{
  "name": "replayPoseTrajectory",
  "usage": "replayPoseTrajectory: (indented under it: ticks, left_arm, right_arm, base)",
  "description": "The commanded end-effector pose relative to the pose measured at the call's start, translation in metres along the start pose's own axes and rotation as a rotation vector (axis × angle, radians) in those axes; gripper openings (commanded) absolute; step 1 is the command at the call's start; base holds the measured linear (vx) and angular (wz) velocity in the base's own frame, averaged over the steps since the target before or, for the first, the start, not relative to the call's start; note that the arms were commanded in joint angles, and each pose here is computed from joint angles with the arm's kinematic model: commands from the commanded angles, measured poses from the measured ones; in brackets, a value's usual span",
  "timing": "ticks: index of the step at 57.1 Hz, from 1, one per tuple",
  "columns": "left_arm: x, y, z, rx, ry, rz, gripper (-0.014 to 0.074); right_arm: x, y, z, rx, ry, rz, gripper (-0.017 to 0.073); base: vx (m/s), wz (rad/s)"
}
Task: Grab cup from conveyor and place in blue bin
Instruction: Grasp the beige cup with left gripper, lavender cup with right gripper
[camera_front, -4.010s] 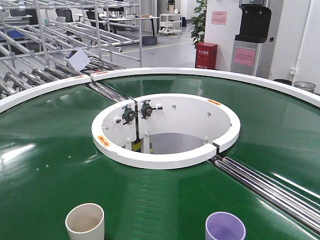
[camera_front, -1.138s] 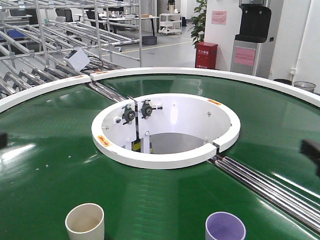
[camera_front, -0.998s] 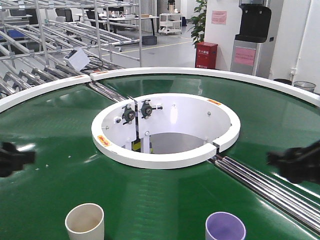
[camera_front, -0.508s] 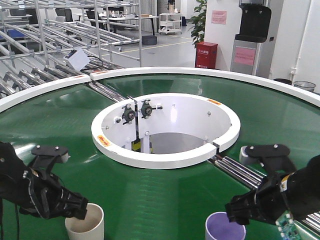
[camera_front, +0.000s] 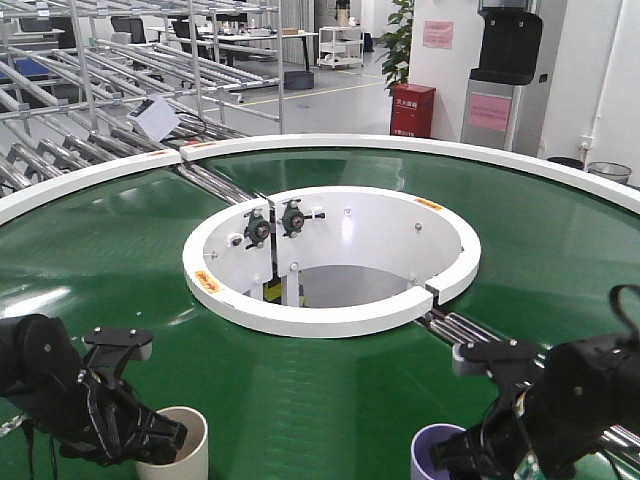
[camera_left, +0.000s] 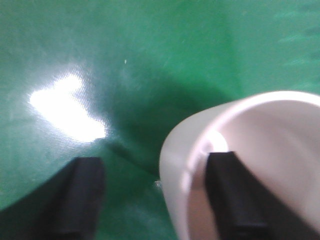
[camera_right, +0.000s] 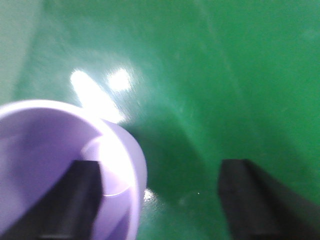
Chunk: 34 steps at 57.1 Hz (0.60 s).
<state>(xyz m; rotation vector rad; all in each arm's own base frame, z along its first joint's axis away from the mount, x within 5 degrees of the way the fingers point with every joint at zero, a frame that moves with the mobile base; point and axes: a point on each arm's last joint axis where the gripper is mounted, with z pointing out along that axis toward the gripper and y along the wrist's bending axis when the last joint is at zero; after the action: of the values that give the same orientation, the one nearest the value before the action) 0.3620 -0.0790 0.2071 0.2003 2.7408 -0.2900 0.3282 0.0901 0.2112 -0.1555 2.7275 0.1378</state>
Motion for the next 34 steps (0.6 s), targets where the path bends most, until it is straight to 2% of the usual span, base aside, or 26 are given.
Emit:
replayPoseTrajectory:
  ticks: [1,8,10,16,34]
  left_arm:
    - [-0.014,-0.007,-0.02,0.017,-0.106,0.0,0.0345]
    - [-0.015,-0.009,-0.029,0.018,-0.128,0.012,0.0067]
    - [-0.015,-0.01,-0.034,0.018,-0.14,0.026,-0.001]
    - [-0.014,-0.013,-0.053,0.022,-0.169,0.057,-0.0003]
    - [0.01,-0.031,-0.165,0.044,-0.363,0.118,-0.0002]
  right_arm:
    - [-0.013,0.002,-0.011,-0.01,-0.09,0.002,0.0296]
    - [-0.014,0.002,-0.017,-0.012,-0.105,0.019,0.0004]
    - [-0.014,0.002,-0.023,-0.014,-0.122,0.017,-0.0016]
    - [-0.016,0.002,-0.045,-0.016,-0.182,0.007,-0.0015]
    - [0.007,-0.001,-0.156,-0.038,-0.399,-0.005,-0.001]
  base:
    - [0.0,0.0]
    - [0.0,0.0]
    - [0.0,0.0]
    - [0.0,0.0]
    - [0.0,0.0]
